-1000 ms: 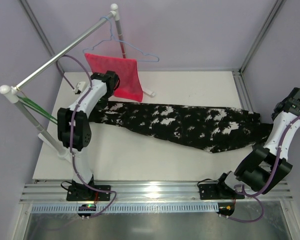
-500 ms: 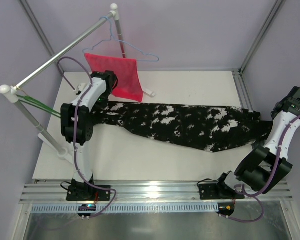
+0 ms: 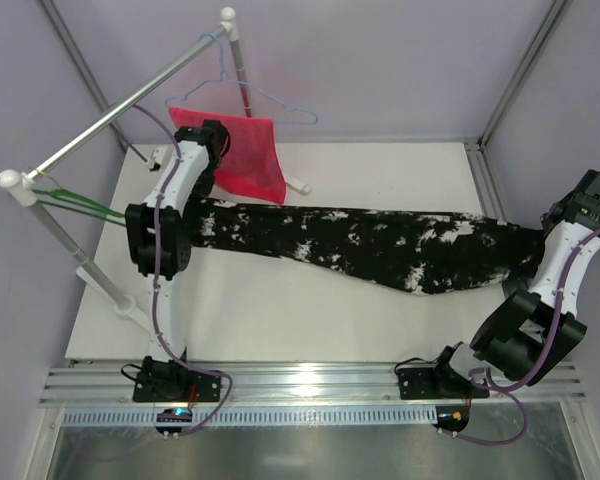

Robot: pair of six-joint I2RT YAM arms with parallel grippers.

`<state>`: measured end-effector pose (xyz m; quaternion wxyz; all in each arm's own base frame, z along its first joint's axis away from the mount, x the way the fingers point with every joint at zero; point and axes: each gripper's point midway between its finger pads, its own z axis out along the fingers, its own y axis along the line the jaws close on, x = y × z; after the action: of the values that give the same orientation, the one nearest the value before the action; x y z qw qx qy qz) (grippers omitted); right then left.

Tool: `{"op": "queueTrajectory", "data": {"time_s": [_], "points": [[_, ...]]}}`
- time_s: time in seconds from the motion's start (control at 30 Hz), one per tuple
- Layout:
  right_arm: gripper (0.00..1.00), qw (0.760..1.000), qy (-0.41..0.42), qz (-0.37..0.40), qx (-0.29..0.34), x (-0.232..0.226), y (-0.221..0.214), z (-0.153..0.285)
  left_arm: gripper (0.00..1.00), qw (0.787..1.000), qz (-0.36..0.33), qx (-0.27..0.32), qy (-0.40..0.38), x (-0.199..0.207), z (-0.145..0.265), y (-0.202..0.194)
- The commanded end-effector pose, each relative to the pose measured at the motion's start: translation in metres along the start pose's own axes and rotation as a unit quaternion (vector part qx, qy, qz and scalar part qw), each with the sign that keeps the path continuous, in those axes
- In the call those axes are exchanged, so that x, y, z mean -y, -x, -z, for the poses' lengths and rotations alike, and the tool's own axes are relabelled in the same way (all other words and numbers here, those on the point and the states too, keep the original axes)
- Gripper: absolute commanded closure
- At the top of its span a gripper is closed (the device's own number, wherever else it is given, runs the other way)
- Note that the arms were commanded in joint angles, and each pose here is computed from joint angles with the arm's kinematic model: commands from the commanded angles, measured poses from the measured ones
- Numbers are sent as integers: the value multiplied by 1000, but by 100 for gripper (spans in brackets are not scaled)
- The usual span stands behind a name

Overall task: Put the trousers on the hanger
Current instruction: Fold the trousers

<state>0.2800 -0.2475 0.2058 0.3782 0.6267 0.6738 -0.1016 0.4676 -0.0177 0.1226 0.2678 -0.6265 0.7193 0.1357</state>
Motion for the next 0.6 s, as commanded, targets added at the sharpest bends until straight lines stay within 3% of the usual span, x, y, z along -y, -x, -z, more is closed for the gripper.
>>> {"op": "queueTrajectory", "data": {"time_s": [0.0,0.57], "points": [[96,996,61,-36,51,-32,24,-4,99,998,-17,52,13,0,-14,25],[96,994,94,-41,26,-79,6,-60,97,999,-35,28,-29,33,-47,16]]}}
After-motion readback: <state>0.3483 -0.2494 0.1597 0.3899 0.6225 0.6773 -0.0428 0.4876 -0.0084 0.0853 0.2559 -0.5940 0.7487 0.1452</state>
